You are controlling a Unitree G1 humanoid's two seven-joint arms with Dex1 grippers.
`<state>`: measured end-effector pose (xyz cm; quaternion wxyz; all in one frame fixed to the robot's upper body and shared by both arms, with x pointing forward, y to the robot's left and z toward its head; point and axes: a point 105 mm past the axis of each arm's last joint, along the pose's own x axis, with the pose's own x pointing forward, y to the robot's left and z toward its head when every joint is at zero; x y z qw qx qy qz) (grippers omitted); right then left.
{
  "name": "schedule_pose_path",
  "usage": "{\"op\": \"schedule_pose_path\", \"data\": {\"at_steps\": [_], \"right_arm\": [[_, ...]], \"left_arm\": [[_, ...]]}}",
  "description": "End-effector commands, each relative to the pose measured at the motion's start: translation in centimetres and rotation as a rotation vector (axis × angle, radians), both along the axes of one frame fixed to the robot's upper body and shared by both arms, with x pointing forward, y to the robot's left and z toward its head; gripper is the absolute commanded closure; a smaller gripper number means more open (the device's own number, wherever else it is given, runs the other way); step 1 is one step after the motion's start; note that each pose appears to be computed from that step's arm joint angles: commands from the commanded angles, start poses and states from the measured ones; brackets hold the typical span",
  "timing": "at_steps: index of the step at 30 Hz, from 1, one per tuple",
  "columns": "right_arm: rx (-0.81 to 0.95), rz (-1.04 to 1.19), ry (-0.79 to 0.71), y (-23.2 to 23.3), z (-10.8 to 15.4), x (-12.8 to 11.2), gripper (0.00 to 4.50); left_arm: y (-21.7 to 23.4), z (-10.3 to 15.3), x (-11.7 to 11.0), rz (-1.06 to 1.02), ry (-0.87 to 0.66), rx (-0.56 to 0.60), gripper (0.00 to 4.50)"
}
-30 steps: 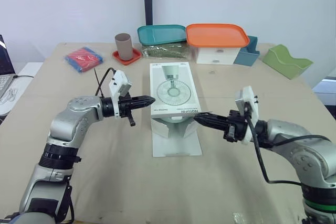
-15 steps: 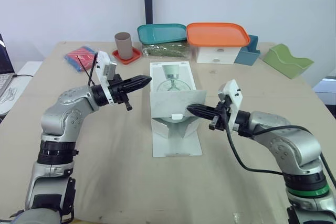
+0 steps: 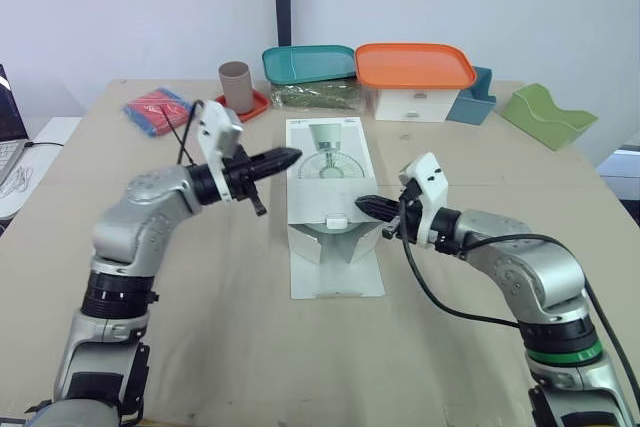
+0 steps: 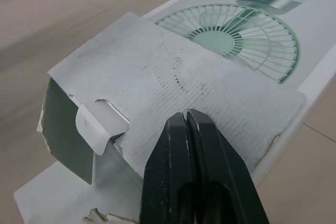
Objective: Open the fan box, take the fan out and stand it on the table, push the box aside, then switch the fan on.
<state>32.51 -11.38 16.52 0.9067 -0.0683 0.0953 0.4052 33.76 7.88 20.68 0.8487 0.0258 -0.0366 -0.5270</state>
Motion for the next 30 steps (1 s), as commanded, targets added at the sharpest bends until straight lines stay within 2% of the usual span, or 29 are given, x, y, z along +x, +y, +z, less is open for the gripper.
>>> {"op": "schedule_pose_path", "data": {"at_steps": [1,7,9,12,20,30], "right_arm": [[-0.019,0.014,-0.037,0.5,0.8,-0.3,4.47],[-0.031,0.008,-0.043,0.5,0.7,-0.3,4.47],[-0.037,0.021,-0.047,0.7,0.7,-0.4,4.47],[-0.017,0.086,-0.042,1.4,0.9,-1.2,4.47],[-0.066,0.220,-0.004,3.4,0.3,-3.8,4.47],[-0.183,0.150,0.065,0.8,-1.0,-3.9,4.47]], "left_arm": [[-0.7,-0.5,0.3,0.021,-0.003,0.038,4.50],[-1.3,-2.4,0.5,0.014,0.070,0.097,4.50],[-1.3,-3.8,0.3,0.001,0.115,0.145,4.50],[-1.4,-4.8,-0.1,-0.021,0.142,0.180,4.50],[-1.2,-5.0,0.5,0.009,0.157,0.180,4.50],[-1.1,-5.1,0.7,0.023,0.158,0.185,4.50]]}}
